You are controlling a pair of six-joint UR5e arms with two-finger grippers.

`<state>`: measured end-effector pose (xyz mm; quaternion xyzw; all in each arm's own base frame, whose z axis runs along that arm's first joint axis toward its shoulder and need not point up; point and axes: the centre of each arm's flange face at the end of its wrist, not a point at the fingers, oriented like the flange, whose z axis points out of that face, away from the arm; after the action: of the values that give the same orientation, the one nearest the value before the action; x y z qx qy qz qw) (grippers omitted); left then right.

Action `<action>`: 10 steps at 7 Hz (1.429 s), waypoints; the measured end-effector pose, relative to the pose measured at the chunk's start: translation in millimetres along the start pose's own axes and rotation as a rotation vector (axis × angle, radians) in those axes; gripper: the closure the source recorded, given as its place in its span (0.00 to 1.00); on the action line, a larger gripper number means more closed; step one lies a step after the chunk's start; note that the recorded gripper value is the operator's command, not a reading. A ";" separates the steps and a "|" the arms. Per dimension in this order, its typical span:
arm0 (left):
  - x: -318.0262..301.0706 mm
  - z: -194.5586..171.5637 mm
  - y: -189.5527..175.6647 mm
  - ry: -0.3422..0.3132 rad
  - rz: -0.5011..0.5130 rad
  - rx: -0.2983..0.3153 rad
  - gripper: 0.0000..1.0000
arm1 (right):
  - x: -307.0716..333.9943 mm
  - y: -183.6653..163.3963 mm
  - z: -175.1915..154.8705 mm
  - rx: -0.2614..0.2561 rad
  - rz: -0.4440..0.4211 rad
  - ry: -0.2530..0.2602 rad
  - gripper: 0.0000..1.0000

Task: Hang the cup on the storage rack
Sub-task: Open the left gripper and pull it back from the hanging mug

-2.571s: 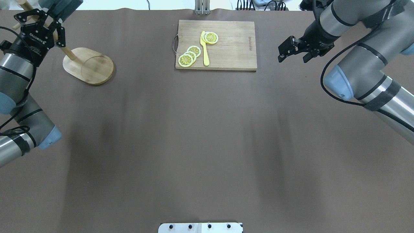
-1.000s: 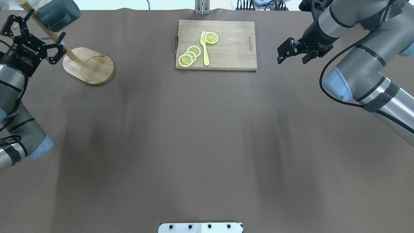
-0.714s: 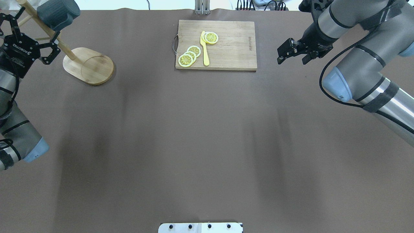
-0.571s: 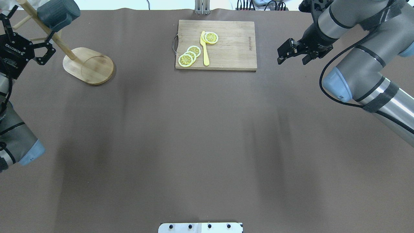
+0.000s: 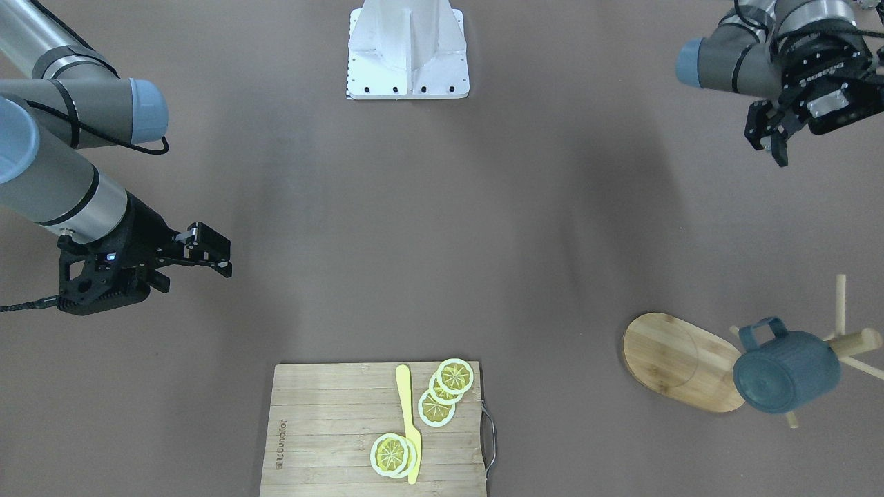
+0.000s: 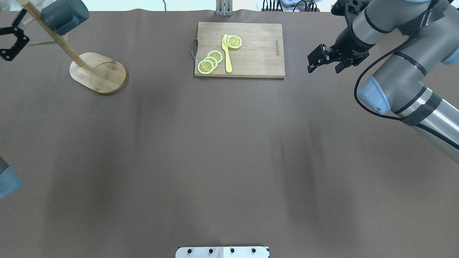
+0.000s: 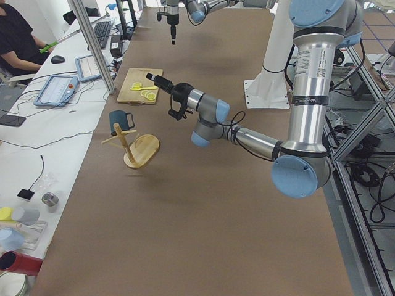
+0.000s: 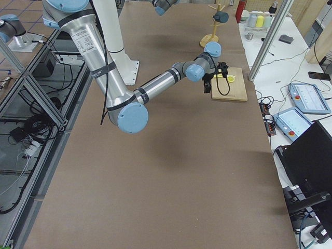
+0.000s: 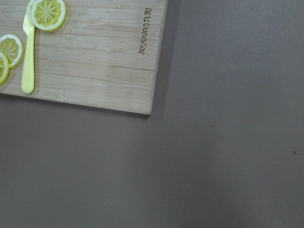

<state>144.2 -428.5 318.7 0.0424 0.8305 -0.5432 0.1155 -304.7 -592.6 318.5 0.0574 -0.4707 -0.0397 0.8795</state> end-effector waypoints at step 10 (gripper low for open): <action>202.0 32.8 -29.2 -0.024 2.002 0.538 0.02 | 12.2 3.1 7.3 -0.008 0.013 0.017 0.01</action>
<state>-52.5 -481.4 284.1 0.7324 0.2652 -0.3664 0.5089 -304.0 -591.5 333.0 0.0512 -0.4632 -0.0350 0.8841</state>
